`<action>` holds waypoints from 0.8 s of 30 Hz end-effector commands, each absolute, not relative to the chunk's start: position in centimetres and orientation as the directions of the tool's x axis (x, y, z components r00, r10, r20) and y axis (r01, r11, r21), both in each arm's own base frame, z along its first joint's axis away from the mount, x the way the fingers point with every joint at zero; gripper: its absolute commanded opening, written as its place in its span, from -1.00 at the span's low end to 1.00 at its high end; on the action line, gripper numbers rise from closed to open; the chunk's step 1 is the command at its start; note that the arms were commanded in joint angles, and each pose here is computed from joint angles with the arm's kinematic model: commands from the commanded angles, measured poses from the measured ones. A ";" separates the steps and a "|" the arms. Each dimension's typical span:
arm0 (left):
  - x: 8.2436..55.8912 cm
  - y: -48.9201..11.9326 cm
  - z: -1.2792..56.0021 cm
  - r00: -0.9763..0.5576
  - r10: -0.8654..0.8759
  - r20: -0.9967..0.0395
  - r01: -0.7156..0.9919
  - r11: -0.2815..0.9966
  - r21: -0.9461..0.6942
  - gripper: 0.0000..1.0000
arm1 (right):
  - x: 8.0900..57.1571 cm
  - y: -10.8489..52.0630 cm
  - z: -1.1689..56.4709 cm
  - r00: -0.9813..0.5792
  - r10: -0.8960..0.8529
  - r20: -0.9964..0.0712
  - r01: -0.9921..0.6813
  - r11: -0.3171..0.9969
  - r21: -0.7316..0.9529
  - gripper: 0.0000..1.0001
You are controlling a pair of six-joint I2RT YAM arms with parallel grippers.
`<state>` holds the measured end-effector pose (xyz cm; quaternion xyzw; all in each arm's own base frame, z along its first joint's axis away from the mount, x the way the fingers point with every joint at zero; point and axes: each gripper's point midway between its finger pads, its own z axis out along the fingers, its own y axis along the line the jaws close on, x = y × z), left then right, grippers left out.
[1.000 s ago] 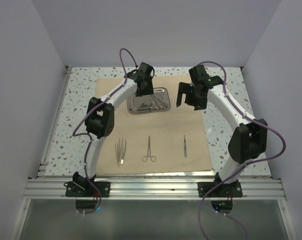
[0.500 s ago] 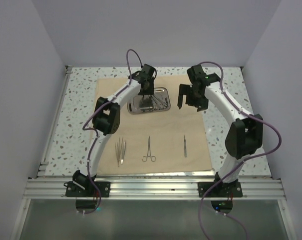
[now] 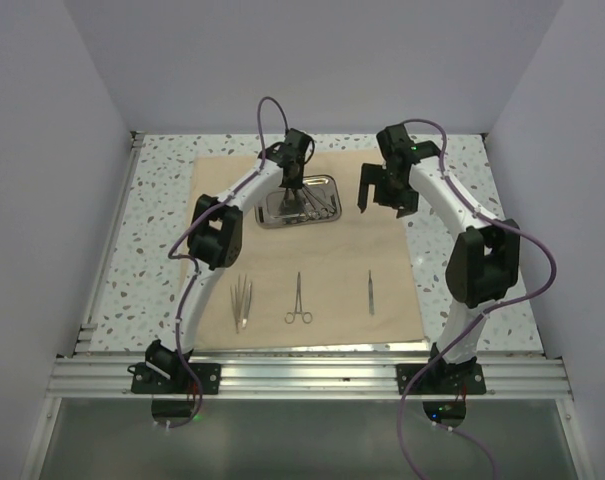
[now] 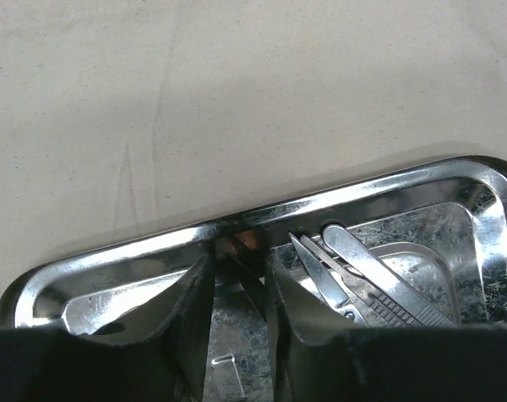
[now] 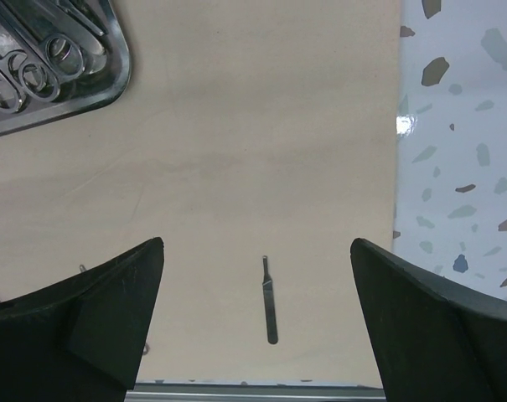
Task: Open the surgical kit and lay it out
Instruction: Pick up the medical item from the container.
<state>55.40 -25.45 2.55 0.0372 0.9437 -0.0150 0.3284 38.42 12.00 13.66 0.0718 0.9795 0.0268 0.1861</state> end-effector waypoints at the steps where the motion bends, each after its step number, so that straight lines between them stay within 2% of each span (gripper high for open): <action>1: 53.7 -24.3 -1.8 -0.841 0.124 -0.526 0.112 0.992 0.056 -0.38 | 38.9 11.8 14.4 -0.916 0.145 -0.374 0.116 0.988 0.099 0.94; 11: 53.5 -24.2 -2.3 -0.846 0.134 -0.516 0.123 0.991 0.057 -0.74 | 39.3 11.8 13.8 -0.920 0.155 -0.360 0.121 0.986 0.117 0.94; 15: 53.6 -24.2 -2.2 -0.844 0.135 -0.519 0.124 0.991 0.057 -1.00 | 39.3 11.9 13.7 -0.921 0.155 -0.357 0.119 0.986 0.121 0.94; 19: 53.6 -24.3 -1.8 -0.845 0.125 -0.521 0.126 0.991 0.034 -1.00 | 39.1 12.0 13.5 -0.923 0.159 -0.350 0.121 0.985 0.126 0.94; 24: 54.5 -24.8 1.7 -0.818 0.080 -0.569 0.115 0.993 -0.026 -1.00 | 39.0 12.1 13.8 -0.921 0.162 -0.353 0.119 0.983 0.140 0.94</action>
